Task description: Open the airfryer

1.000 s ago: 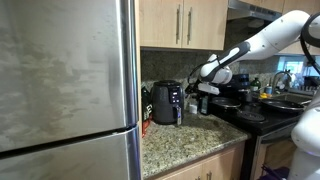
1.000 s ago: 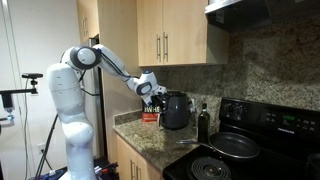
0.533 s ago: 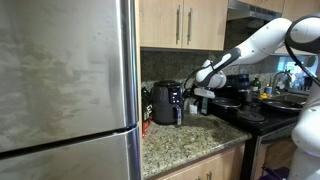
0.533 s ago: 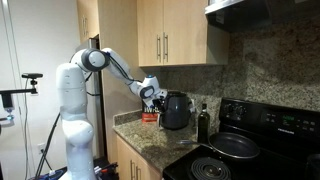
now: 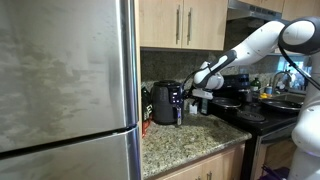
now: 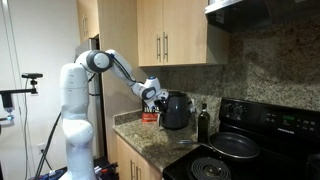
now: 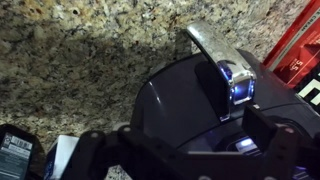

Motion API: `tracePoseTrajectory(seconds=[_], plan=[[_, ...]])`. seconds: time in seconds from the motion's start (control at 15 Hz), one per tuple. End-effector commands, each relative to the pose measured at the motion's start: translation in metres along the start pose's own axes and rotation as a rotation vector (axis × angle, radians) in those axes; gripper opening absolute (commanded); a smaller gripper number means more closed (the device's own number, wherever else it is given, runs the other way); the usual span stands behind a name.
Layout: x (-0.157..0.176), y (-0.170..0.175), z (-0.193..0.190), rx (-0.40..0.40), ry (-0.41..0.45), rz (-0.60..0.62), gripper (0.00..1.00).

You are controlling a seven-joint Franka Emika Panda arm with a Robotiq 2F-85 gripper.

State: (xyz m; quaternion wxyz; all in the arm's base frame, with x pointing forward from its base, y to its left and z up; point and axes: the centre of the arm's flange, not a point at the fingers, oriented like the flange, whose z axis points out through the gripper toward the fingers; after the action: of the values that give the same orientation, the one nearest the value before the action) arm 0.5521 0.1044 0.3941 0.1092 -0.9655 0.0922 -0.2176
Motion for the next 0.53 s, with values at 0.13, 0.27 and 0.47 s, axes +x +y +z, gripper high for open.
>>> tracePoseTrajectory(seconds=[0.13,0.27,0.47], plan=[[0.015,-0.008,0.017,0.017,0.039,-0.002,1.0],[0.02,-0.009,0.022,0.027,0.049,0.001,1.0],[0.029,-0.011,0.033,0.04,0.08,0.01,1.0]])
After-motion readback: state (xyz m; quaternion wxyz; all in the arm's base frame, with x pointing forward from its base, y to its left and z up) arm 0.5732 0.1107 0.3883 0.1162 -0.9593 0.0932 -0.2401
